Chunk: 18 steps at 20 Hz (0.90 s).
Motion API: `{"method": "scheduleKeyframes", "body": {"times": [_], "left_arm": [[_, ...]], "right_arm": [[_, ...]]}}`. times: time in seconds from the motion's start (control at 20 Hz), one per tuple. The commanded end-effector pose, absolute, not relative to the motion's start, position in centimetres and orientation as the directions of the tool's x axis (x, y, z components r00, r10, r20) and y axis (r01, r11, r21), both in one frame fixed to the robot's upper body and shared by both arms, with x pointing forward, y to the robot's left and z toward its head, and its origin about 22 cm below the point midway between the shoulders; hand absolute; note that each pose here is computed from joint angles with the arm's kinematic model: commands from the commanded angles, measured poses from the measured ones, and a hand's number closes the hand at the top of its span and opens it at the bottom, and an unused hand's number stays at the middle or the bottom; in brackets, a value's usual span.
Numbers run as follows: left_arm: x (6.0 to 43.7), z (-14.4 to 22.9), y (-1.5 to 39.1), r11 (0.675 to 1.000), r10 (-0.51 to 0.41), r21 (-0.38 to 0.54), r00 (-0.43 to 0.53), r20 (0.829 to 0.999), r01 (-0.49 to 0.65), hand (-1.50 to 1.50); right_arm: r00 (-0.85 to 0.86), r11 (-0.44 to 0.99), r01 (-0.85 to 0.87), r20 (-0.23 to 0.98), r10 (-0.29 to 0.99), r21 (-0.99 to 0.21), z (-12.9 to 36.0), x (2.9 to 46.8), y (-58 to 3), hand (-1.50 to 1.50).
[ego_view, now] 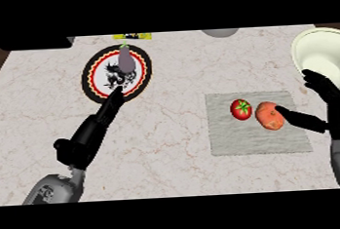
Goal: Pick the squash from the placemat and place it in the bowl
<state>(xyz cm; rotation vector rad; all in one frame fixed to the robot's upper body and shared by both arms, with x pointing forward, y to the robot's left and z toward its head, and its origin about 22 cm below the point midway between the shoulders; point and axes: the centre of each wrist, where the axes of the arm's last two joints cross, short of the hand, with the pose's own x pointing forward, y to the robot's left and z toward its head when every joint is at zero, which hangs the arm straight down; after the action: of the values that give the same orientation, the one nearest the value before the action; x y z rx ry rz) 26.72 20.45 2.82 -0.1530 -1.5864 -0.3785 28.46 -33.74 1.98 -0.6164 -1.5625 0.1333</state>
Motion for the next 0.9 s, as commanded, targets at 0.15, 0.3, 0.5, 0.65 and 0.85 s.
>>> {"method": "scheduleKeyframes", "body": {"times": [0.15,0.3,0.5,0.65,0.85], "left_arm": [[27.0,3.9,19.9,0.930,-0.111,0.124,-0.059,0.992,0.346,0.00],[27.0,3.5,19.7,0.924,-0.122,0.137,-0.064,0.990,0.356,0.00],[27.1,3.9,20.4,0.924,-0.110,0.122,-0.054,0.993,0.363,0.00],[27.3,3.8,19.2,0.930,-0.117,0.126,-0.048,0.992,0.346,0.00],[26.4,3.4,21.0,0.931,-0.138,0.148,-0.054,0.989,0.335,0.00]], "right_arm": [[0.247,0.631,0.076,0.628,0.738,-0.772,6.6,31.1,-37.2,-1.50],[0.325,0.540,-0.192,0.466,0.823,-0.819,7.7,31.4,-35.8,-1.50],[0.377,0.527,-0.421,0.386,0.842,-0.738,11.5,33.5,-35.2,-1.50],[0.391,0.515,-0.523,0.345,0.853,-0.680,13.4,34.9,-33.0,-1.50],[0.420,0.532,-0.589,0.332,0.845,-0.609,14.5,36.1,-30.8,-1.50]]}}
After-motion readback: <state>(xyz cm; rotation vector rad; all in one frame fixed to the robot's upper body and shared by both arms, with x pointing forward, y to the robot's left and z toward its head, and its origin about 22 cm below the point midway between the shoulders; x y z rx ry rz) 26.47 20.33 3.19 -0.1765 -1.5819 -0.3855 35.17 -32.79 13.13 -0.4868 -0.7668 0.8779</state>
